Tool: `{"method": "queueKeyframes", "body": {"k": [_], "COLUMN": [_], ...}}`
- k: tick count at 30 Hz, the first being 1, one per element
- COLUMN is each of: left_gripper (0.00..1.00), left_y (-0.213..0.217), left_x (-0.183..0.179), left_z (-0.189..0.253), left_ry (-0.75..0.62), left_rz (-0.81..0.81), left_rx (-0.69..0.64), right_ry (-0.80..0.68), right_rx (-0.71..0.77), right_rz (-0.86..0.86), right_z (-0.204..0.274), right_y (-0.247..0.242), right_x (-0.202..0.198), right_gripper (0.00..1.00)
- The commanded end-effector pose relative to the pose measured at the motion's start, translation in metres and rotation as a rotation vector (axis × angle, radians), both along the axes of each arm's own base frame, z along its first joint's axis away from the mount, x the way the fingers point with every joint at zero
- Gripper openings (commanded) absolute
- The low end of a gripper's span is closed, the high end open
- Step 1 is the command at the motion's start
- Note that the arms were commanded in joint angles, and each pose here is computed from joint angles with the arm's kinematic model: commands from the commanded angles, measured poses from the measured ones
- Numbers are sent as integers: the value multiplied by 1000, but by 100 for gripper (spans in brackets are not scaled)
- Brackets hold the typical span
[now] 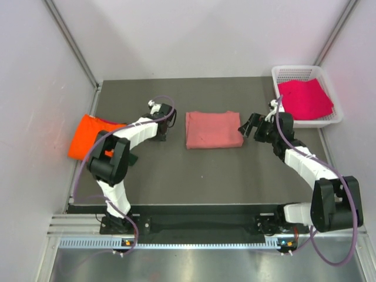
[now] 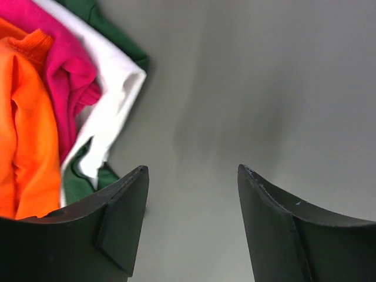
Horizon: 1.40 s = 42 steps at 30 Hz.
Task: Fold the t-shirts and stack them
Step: Fold the tshirt, then neatly place the folded tshirt to the corner
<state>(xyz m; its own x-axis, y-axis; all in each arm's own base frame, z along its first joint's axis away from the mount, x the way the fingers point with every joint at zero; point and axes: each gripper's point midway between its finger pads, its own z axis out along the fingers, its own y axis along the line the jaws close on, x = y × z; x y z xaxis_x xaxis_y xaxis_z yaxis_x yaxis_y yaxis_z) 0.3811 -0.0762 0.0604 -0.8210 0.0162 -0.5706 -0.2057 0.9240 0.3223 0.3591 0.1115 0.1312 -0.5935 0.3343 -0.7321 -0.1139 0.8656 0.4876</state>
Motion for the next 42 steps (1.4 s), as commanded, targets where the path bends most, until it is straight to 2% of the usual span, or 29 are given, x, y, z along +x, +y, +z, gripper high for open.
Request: {"method": "queueKeyframes", "body": {"k": [1,6,10,19,20,21,22,23,24,26,32,33,35,36,38,40,41,42], "left_gripper": [67,72,66,58,54,41,33,20,0,0,0,0,0,0,1,21,45,53], "left_y": [26,46,61,100,100,100,98,94,92,71,-34,-56,-76,-95,-104,-113,-113,-112], "left_x": [1,6,14,27,28,29,31,30,31,32,44,56,67,84,92,103,105,103], "left_z": [0,-4,-8,-38,-42,-45,-47,-52,-52,-50,-30,-17,-17,-1,-6,12,20,21], "left_ry": [39,60,83,157,165,167,169,187,182,154,27,-18,-24,-65,-47,-76,-96,-101], "left_rz": [44,104,139,240,242,242,239,230,232,210,70,52,41,41,49,69,71,72], "left_rx": [184,334,397,309,294,278,268,248,240,196,-17,-60,-106,-179,-202,-236,-244,-243], "right_ry": [-80,-74,-71,-72,-72,-71,-67,-72,-70,-74,-64,-65,-63,-61,-57,-53,-42,-43], "right_rx": [5,11,17,20,20,16,14,10,10,1,-13,-14,-21,-23,-33,-44,-44,-44], "right_rz": [12,23,25,30,30,29,27,27,25,17,0,0,-5,-9,-25,-45,-54,-61], "right_z": [10,4,2,0,0,-1,-3,-2,-2,-2,-5,-6,-7,-8,-9,-11,-13,-11], "right_y": [5,8,9,10,10,9,9,9,8,6,3,3,1,1,-3,-7,-9,-10], "right_x": [10,9,9,8,8,8,8,9,8,8,9,9,9,9,10,11,10,10], "right_gripper": [98,98,97,97,97,97,97,97,97,97,97,97,97,97,97,98,99,100]}}
